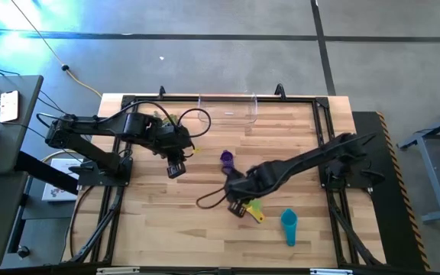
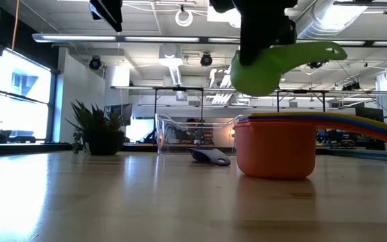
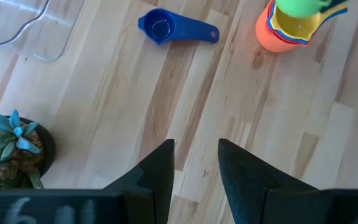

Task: Nest measuring cups in basket
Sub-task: Stack the green measuring cup on top of the yellow measuring cup

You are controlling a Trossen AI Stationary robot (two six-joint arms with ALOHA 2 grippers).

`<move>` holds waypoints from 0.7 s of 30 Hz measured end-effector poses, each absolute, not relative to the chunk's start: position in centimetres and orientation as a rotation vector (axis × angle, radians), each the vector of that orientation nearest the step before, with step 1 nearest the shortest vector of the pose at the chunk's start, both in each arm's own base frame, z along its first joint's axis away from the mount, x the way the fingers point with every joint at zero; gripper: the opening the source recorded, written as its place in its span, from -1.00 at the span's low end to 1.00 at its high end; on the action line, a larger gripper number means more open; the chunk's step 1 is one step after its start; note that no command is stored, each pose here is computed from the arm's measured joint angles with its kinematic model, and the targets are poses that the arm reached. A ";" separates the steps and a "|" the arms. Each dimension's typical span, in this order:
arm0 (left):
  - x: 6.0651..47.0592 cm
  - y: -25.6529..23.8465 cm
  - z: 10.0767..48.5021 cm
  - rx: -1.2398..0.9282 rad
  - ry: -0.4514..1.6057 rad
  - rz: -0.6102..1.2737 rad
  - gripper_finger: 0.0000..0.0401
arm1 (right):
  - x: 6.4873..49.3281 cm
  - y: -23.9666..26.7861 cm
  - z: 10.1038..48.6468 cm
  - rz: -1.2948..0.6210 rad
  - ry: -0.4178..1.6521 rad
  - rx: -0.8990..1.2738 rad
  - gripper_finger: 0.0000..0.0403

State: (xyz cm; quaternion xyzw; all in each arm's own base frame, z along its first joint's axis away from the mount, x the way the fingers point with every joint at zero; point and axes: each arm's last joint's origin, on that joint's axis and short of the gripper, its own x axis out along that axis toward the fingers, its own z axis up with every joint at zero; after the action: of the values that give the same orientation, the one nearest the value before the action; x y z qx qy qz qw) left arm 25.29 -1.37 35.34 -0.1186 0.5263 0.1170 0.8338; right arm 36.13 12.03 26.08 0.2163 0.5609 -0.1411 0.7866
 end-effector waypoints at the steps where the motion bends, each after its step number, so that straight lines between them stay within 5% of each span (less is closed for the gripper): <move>1: 25.3 -1.4 35.3 -0.247 1.116 0.246 -0.44 | 36.3 12.3 25.8 -0.296 1.221 0.466 -1.00; 21: 25.3 -1.4 35.4 -0.246 1.114 0.243 -0.44 | 36.8 14.3 22.8 -0.337 1.311 0.495 -1.00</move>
State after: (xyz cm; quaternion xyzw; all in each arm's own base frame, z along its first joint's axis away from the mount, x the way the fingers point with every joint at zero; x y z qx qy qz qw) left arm 25.29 -1.37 35.36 -0.1161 0.5258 0.1150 0.8348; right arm 36.83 14.34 22.84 0.2268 0.6000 -0.1542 0.7515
